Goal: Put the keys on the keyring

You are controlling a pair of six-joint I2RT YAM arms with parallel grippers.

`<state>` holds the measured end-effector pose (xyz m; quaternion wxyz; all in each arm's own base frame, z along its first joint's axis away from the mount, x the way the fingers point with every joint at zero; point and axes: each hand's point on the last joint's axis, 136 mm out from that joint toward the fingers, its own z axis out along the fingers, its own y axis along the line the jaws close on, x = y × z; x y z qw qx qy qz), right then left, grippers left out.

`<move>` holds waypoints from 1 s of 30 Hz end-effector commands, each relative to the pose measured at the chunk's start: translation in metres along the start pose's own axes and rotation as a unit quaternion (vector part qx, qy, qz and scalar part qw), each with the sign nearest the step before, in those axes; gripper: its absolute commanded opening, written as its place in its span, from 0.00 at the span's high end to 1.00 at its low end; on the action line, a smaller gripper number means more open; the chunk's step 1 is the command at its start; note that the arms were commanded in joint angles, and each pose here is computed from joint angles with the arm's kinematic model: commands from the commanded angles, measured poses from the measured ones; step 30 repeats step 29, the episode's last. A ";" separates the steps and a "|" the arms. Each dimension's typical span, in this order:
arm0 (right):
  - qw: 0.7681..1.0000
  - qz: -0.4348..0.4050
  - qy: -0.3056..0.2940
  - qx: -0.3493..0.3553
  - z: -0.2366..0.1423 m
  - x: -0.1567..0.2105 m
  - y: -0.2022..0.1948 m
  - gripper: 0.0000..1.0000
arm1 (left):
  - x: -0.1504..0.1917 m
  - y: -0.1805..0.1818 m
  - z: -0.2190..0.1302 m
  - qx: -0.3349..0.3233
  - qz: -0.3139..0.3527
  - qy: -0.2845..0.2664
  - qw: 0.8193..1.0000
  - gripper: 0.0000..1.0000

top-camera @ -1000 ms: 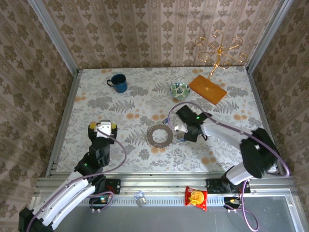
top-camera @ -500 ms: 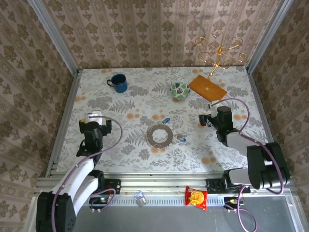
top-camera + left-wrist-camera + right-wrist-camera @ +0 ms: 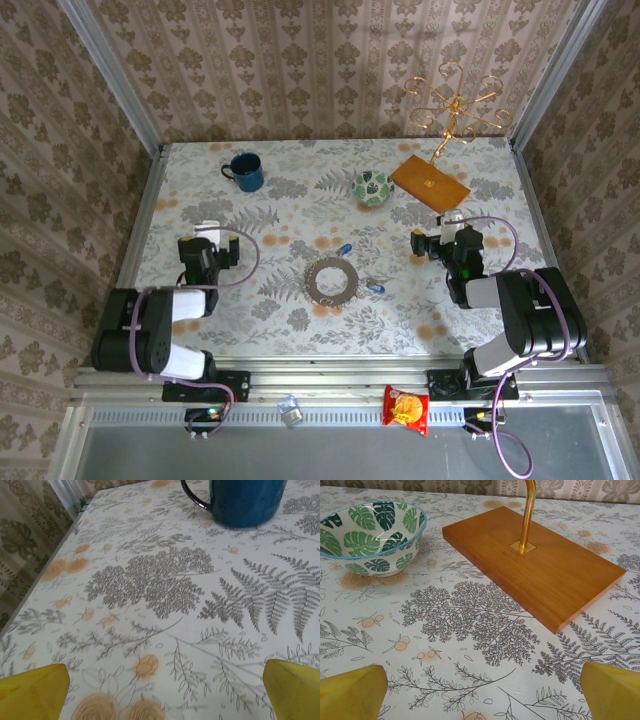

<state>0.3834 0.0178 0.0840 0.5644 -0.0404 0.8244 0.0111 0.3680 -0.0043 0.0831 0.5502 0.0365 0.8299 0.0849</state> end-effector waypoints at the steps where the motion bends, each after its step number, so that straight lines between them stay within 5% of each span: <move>1: 0.999 0.010 -0.030 -0.003 0.003 -0.018 -0.001 0.00 | -0.030 0.001 0.012 0.005 -0.003 -0.082 0.997 0.00; 9: 0.999 0.024 -0.030 0.026 0.002 -0.018 -0.011 0.00 | -0.022 0.021 0.021 -0.041 -0.030 -0.040 0.998 0.00; 30: 0.996 0.042 -0.009 0.072 0.008 -0.017 -0.028 0.00 | -0.023 0.018 0.023 -0.019 -0.033 -0.038 0.999 0.00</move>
